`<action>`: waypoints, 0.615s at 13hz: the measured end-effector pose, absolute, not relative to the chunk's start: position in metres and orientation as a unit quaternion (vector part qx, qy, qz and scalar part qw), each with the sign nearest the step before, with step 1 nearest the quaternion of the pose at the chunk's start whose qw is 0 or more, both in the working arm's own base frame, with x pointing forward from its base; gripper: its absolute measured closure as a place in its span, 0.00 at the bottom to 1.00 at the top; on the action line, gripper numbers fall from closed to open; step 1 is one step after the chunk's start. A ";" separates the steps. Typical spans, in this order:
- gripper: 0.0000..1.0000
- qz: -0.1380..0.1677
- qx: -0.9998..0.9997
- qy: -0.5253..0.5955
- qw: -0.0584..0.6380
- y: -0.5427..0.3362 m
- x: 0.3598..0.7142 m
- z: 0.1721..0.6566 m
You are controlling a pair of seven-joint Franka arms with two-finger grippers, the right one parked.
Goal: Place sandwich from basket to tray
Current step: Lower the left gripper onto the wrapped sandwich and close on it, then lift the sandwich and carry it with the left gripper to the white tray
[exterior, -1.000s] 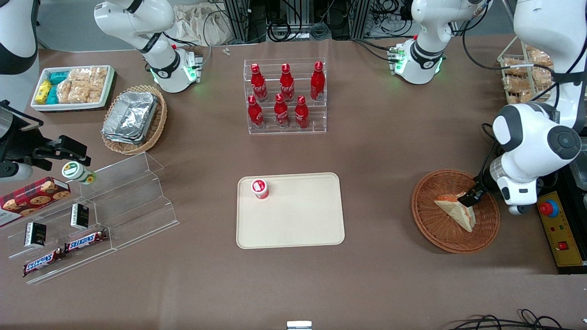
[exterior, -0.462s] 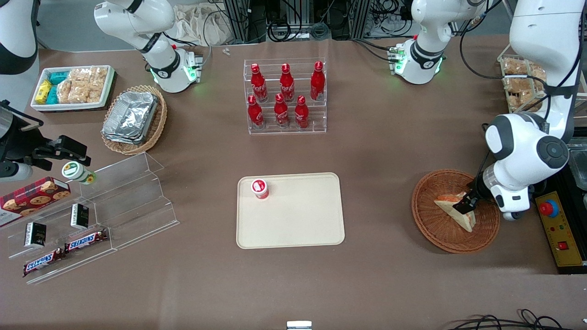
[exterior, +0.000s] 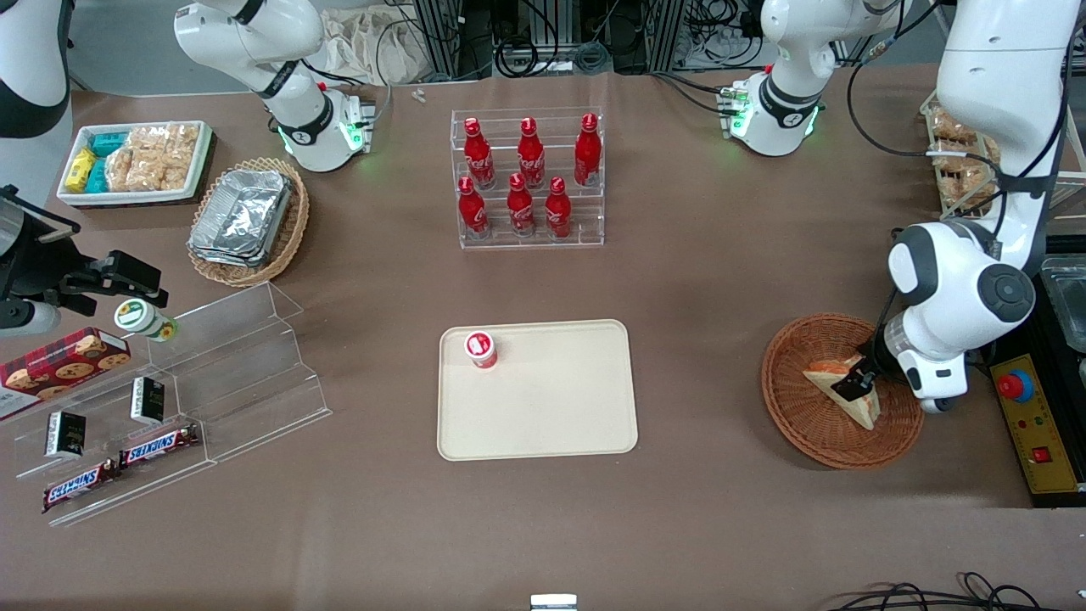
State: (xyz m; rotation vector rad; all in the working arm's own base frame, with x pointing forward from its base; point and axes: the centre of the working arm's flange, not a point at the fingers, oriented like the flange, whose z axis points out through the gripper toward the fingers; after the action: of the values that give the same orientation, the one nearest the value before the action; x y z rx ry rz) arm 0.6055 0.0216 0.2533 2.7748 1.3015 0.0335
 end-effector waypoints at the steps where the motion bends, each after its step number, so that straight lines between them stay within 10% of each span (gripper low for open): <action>1: 0.22 0.012 0.905 0.423 0.037 0.022 0.606 0.247; 5: 0.61 0.017 0.906 0.422 0.039 0.022 0.610 0.246; 8: 0.65 0.022 0.903 0.426 0.041 0.021 0.619 0.271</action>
State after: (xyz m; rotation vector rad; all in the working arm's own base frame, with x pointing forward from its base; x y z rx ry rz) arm 0.6188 0.0213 0.2710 2.7664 1.3060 0.0681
